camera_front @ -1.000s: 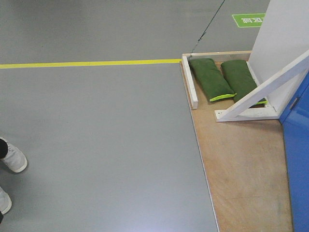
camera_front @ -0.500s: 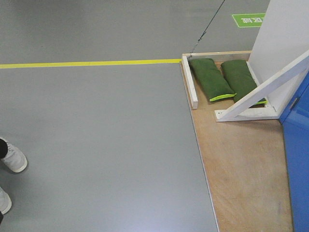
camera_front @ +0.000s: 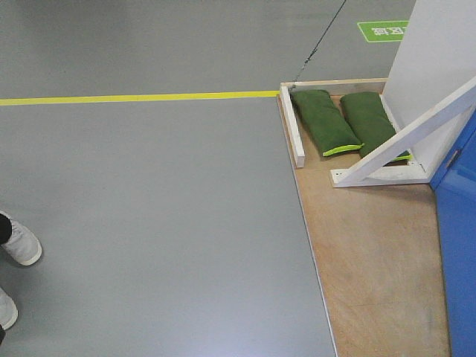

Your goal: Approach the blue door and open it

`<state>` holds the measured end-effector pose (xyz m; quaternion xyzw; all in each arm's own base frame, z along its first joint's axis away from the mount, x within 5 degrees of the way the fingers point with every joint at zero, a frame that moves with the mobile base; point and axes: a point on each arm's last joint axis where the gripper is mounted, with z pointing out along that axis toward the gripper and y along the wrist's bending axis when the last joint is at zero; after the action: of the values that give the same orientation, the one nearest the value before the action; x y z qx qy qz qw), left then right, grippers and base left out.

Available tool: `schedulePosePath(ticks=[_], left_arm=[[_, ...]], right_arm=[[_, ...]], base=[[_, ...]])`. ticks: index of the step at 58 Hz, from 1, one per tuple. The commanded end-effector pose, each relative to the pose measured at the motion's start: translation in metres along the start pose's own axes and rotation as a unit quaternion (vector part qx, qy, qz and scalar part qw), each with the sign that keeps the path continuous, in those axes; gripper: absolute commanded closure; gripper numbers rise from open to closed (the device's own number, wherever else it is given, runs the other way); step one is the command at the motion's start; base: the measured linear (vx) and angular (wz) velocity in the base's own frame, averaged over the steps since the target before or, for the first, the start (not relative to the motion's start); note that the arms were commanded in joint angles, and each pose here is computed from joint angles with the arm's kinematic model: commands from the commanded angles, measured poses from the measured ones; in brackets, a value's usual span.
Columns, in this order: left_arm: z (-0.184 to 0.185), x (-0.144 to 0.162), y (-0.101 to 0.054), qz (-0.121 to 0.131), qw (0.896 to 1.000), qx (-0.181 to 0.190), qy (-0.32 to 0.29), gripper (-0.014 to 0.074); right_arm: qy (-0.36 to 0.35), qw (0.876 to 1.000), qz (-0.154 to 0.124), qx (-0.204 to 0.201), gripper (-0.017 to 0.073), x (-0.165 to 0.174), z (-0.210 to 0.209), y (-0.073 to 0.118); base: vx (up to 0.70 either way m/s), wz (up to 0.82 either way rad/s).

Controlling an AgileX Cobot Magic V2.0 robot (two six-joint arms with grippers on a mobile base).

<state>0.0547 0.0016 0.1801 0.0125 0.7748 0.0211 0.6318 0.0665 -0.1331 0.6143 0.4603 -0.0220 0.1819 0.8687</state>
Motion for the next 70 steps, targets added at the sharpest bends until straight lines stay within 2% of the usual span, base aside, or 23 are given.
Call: schedulePosePath(ticks=[1,6,13,18,27,33,41,50,59,70], left_arm=[[-0.004,-0.017,0.0,-0.004,0.998,0.004,-0.061,0.0521],[-0.004,-0.017,0.0,-0.004,0.998,0.004,-0.061,0.0521],[-0.004,-0.017,0.0,-0.004,0.998,0.004,-0.061,0.0521],[-0.004,-0.017,0.0,-0.004,0.998,0.004,-0.061,0.0521],[-0.004,-0.017,0.0,-0.004,0.998,0.004,-0.061,0.0521],[-0.004,-0.017,0.0,-0.004,0.998,0.004,-0.061,0.0521],[-0.004,-0.017,0.0,-0.004,0.998,0.004,-0.061,0.0521],[-0.004,-0.017,0.0,-0.004,0.998,0.004,-0.061,0.0521],[-0.004,-0.017,0.0,-0.004,0.998,0.004,-0.061,0.0521],[-0.004,-0.017,0.0,-0.004,0.998,0.004,-0.061,0.0521]], right_arm=[[-0.007,0.999,-0.041,-0.009,0.0547,-0.007,0.003,-0.002],[-0.022,0.999,-0.049,0.008,0.0547,-0.017,0.007,-0.013],[-0.035,0.998,-0.028,0.031,0.0547,-0.03,0.01,-0.026],[-0.066,0.997,-0.032,0.033,0.0547,-0.044,0.011,-0.028],[-0.135,0.989,-0.061,0.022,0.0547,-0.072,0.012,-0.024],[-0.144,0.986,-0.086,0.017,0.0547,-0.084,0.015,-0.023],[-0.088,0.991,-0.094,0.023,0.0547,-0.09,0.023,-0.029],[-0.013,0.992,-0.121,0.04,0.0547,-0.098,0.031,-0.039],[0.033,0.986,-0.153,0.056,0.0547,-0.116,0.03,-0.041],[0.102,0.973,-0.191,0.079,0.0547,-0.129,0.018,-0.036]], base=[[0.0,0.0],[0.0,0.0],[0.0,0.0],[0.0,0.0],[0.0,0.0],[0.0,0.0],[0.0,0.0],[0.0,0.0],[0.0,0.0],[0.0,0.0]])
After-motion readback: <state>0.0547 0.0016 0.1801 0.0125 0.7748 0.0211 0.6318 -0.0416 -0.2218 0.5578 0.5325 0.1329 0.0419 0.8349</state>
